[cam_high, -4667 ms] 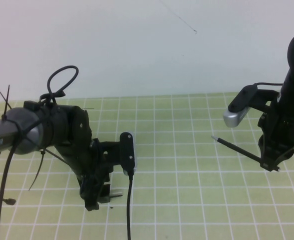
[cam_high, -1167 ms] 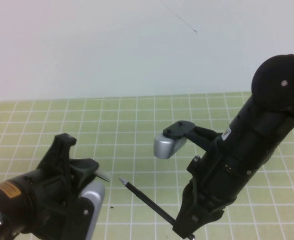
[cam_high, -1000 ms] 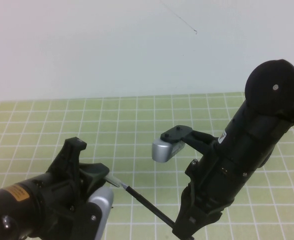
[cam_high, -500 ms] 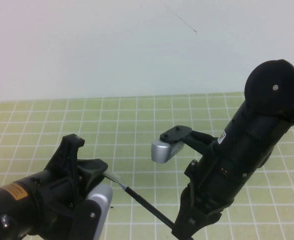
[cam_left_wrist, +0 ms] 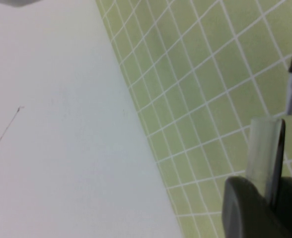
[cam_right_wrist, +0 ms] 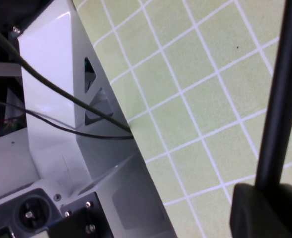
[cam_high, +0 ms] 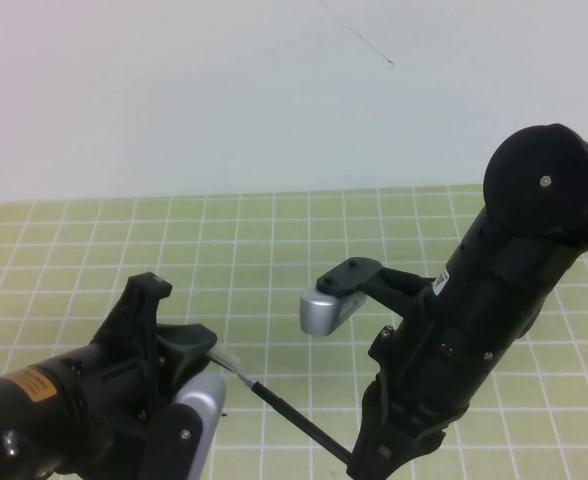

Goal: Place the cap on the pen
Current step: Put the cap on the pen

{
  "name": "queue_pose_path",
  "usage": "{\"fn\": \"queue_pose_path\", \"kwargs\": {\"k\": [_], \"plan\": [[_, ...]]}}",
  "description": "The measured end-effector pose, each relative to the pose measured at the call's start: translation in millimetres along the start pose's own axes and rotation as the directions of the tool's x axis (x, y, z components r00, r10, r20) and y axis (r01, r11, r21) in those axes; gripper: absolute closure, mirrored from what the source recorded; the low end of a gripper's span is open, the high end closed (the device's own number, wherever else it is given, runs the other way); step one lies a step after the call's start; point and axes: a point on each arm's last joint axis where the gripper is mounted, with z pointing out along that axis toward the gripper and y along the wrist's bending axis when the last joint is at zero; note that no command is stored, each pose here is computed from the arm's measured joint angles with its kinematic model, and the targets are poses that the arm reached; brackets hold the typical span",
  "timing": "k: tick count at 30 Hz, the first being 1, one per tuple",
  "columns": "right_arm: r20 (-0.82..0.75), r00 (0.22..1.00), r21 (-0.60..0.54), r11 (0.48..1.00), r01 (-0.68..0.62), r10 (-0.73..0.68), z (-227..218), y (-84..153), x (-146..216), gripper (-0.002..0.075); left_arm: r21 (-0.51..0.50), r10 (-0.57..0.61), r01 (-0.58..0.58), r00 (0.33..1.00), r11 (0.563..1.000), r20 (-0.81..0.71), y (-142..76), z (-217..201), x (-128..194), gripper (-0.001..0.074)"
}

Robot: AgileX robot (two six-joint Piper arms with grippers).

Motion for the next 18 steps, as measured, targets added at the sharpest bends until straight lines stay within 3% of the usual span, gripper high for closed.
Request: {"fn": "queue_pose_path", "kwargs": {"k": [18], "plan": [[0.009, 1.000, -0.013, 1.000, 0.010, -0.010, 0.0, 1.2, -0.8, 0.0729, 0.070, -0.002, 0.000, 0.999, 0.998, 0.034, -6.7, -0.7, 0.7, 0.0655]]}}
